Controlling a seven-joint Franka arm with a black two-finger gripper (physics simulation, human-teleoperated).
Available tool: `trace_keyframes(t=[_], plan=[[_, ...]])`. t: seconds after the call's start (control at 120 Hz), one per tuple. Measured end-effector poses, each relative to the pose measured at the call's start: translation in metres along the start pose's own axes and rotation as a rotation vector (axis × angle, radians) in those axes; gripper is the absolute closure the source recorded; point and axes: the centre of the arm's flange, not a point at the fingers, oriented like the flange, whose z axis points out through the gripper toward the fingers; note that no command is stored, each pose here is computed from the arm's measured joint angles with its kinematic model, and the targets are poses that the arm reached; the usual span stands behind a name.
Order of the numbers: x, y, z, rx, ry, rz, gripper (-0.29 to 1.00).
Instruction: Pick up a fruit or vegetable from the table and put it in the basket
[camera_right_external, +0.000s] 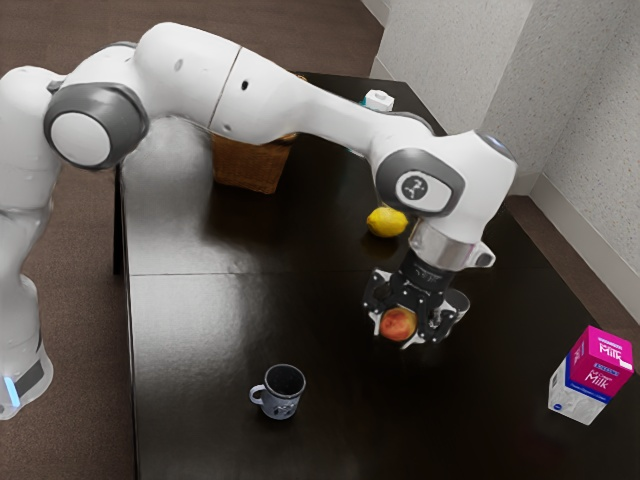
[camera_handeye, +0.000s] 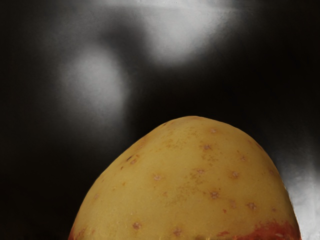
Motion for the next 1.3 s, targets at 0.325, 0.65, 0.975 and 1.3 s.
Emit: trace_keyframes(t=[0.325, 0.65, 0.975, 1.3], plan=[[0.044, -0.154, -0.117, 0.012, 0.112, -0.118, 0.45], [0.225, -0.357, -0.122, 0.099, 0.061, -0.352, 0.46], [0.350, -0.426, -0.103, 0.147, 0.006, -0.207, 0.47], [0.370, -0.408, -0.100, 0.151, -0.004, 0.071, 0.15]])
